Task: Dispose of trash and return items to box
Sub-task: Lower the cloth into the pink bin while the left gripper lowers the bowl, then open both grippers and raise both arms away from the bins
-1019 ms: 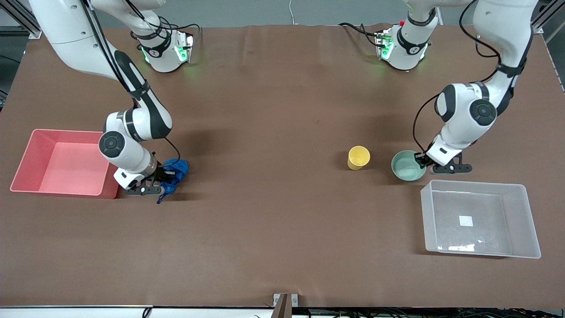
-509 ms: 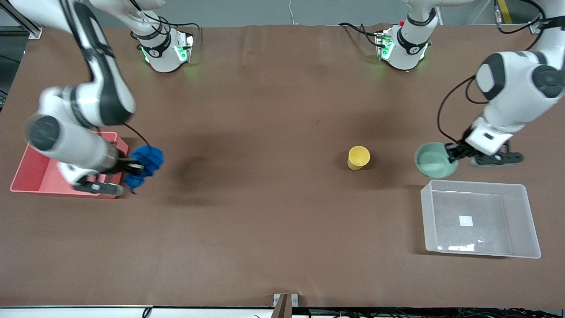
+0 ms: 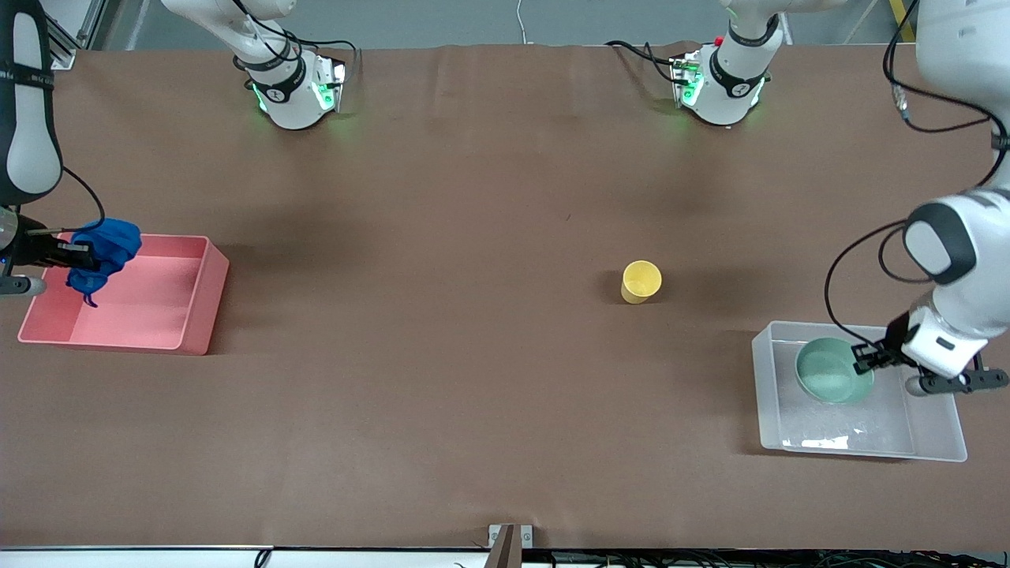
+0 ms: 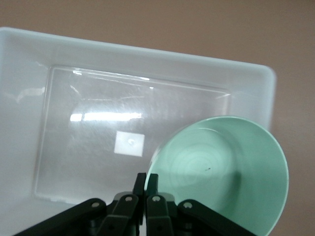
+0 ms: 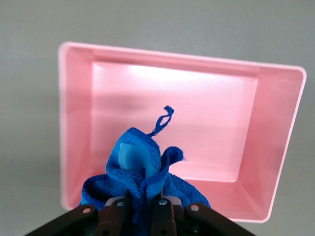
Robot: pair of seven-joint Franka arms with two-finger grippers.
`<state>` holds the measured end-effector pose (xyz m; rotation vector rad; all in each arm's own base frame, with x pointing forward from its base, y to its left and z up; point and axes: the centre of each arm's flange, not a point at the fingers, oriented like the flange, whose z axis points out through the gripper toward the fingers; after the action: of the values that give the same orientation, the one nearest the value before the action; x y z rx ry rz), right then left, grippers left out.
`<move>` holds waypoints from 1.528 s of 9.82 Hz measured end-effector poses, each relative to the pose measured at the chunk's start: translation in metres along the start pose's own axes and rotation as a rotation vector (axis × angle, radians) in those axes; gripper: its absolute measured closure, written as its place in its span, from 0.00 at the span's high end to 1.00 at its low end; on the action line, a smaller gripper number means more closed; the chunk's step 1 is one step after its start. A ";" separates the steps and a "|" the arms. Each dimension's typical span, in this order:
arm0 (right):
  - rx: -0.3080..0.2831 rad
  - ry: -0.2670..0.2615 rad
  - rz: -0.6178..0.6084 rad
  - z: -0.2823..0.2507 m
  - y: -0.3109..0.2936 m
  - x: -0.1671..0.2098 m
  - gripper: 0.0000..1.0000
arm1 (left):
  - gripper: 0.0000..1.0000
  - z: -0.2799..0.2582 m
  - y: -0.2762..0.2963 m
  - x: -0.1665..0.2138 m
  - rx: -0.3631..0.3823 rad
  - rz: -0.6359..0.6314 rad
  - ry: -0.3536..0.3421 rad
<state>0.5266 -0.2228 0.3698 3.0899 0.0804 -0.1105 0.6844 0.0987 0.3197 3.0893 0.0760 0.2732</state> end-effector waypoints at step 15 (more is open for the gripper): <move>0.056 0.032 0.115 -0.044 -0.038 0.037 1.00 | 1.00 -0.142 0.027 0.017 -0.024 0.147 -0.030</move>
<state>0.5642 -0.1807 0.4090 3.1432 -0.1014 -0.0601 0.6777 0.0774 0.4634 3.0783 -0.1541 0.2300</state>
